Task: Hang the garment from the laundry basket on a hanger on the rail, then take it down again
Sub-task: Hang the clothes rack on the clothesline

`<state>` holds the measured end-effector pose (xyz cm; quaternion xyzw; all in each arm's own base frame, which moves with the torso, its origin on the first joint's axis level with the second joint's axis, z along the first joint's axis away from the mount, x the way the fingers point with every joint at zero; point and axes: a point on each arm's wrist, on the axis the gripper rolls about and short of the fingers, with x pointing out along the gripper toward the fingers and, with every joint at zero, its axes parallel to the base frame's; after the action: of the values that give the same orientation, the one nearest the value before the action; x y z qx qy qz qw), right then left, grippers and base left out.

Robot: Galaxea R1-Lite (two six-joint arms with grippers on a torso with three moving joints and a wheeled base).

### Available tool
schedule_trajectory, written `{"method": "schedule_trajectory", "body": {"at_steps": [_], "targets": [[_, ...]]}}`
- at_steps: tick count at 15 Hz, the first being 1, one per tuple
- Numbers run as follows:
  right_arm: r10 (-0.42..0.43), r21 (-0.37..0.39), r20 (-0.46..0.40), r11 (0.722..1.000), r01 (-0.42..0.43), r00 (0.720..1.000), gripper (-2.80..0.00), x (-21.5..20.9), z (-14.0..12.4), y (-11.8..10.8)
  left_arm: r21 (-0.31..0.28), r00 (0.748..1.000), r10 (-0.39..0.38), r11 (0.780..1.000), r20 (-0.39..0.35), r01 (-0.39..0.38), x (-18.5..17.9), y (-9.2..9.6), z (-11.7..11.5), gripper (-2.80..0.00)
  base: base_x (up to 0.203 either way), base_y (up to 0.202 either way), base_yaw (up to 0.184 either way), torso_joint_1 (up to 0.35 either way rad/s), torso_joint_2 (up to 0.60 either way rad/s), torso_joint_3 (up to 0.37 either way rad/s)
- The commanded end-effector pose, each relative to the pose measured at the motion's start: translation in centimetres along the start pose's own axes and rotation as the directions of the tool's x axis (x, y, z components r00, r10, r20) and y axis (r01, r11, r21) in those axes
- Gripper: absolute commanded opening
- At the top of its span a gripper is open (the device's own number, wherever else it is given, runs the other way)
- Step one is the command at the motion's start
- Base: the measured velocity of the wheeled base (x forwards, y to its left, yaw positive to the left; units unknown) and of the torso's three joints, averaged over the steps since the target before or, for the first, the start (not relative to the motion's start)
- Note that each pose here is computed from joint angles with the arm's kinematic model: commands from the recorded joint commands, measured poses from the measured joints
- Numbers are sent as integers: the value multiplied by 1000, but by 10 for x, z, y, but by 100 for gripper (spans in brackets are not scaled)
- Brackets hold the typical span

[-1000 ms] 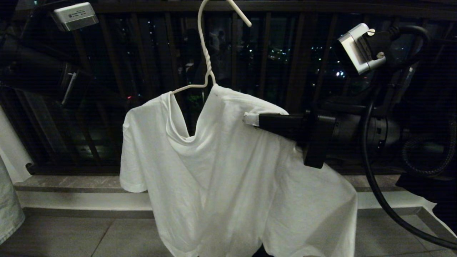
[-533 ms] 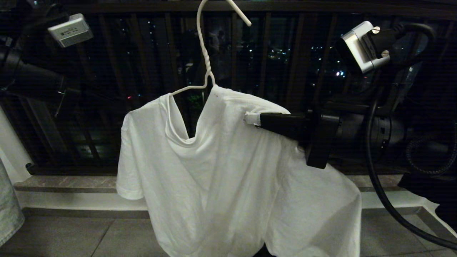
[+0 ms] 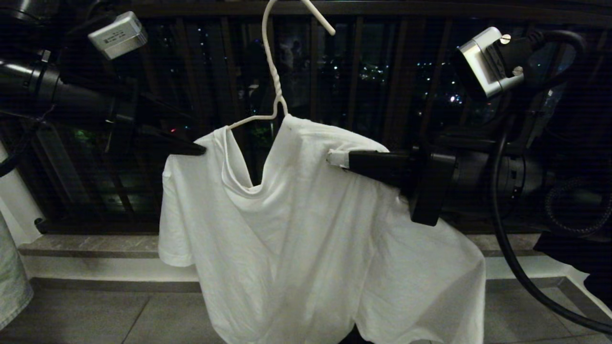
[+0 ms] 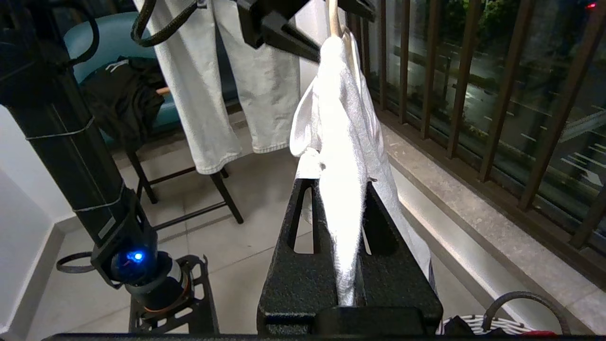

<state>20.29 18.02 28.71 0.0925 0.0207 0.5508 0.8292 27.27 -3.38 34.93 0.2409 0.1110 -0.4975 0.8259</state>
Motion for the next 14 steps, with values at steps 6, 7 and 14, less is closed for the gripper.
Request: {"method": "schedule_trajectory", "body": {"at_steps": [6, 7, 14], "targets": [[3, 0, -3, 1000, -3, 1000, -280, 1, -1, -1, 18, 994, -101, 995, 38, 101, 35, 4, -2, 0, 0, 0, 0, 0, 0, 0], [4, 0, -3, 1000, -4, 1000, -280, 1, -1, -1, 28, 993, -106, 994, 44, 105, 41, 7, -3, 0, 0, 0, 0, 0, 0, 0], [4, 0, -3, 1000, -4, 1000, -280, 2, -1, -1, 48, 986, -152, 988, 69, 149, 65, 10, -4, 0, 0, 0, 0, 0, 0, 0]]}}
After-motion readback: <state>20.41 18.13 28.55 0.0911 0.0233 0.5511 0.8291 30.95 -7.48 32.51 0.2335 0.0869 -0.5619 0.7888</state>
